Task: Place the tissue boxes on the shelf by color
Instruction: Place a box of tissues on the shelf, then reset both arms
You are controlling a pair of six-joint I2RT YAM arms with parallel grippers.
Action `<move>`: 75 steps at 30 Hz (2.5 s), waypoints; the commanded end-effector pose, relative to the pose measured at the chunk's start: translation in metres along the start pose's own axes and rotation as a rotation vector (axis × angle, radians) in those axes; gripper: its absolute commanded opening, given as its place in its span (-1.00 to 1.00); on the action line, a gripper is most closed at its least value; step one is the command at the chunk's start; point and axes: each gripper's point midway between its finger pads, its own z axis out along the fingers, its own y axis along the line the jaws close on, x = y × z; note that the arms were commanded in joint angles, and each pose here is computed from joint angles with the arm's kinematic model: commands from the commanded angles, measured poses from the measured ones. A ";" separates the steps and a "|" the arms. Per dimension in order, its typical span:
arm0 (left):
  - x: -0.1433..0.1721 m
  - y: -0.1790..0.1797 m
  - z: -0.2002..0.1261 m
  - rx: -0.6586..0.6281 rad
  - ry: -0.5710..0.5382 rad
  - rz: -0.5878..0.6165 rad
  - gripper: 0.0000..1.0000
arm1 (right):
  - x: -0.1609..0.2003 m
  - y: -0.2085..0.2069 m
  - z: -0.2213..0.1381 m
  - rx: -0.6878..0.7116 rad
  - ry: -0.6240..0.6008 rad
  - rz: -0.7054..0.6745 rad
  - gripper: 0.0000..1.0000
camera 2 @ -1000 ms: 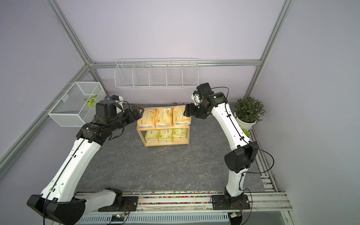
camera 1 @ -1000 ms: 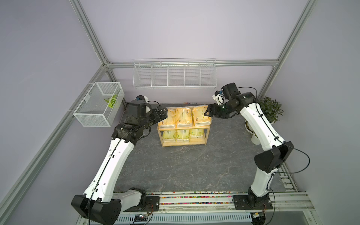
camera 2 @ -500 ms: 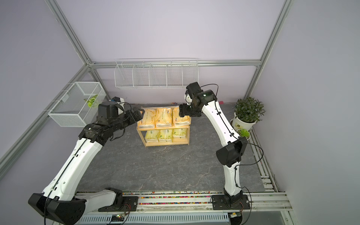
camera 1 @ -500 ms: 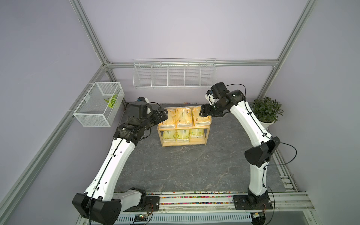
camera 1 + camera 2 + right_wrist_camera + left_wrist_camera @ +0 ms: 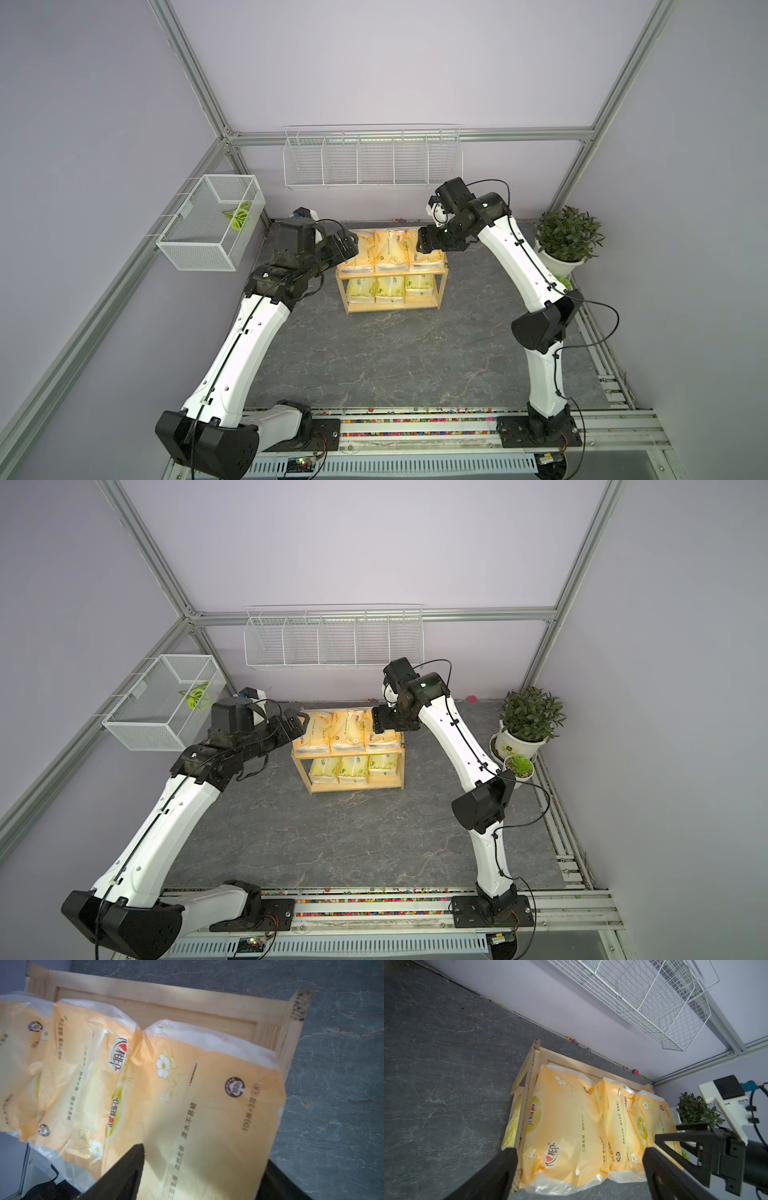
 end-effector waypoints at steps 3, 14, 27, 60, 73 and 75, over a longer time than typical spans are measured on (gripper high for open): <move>-0.011 0.021 0.005 -0.097 -0.046 -0.025 1.00 | -0.007 -0.015 -0.016 0.092 -0.052 -0.022 0.63; -0.026 0.038 0.025 -0.127 -0.057 -0.037 1.00 | -0.017 -0.013 -0.014 0.075 -0.075 -0.004 0.62; -0.007 0.035 0.050 -0.036 -0.013 -0.059 1.00 | -0.018 0.018 0.010 -0.031 -0.049 0.013 0.60; -0.065 -0.005 -0.009 0.001 -0.177 0.121 1.00 | -0.033 -0.050 -0.127 0.034 -0.378 0.119 0.98; -0.015 0.079 -0.058 -0.207 -0.441 0.286 1.00 | 0.079 -0.187 -0.132 0.323 -0.571 0.335 0.98; -0.010 0.092 -0.065 -0.241 -0.515 0.311 1.00 | 0.089 -0.204 -0.123 0.396 -0.594 0.324 0.98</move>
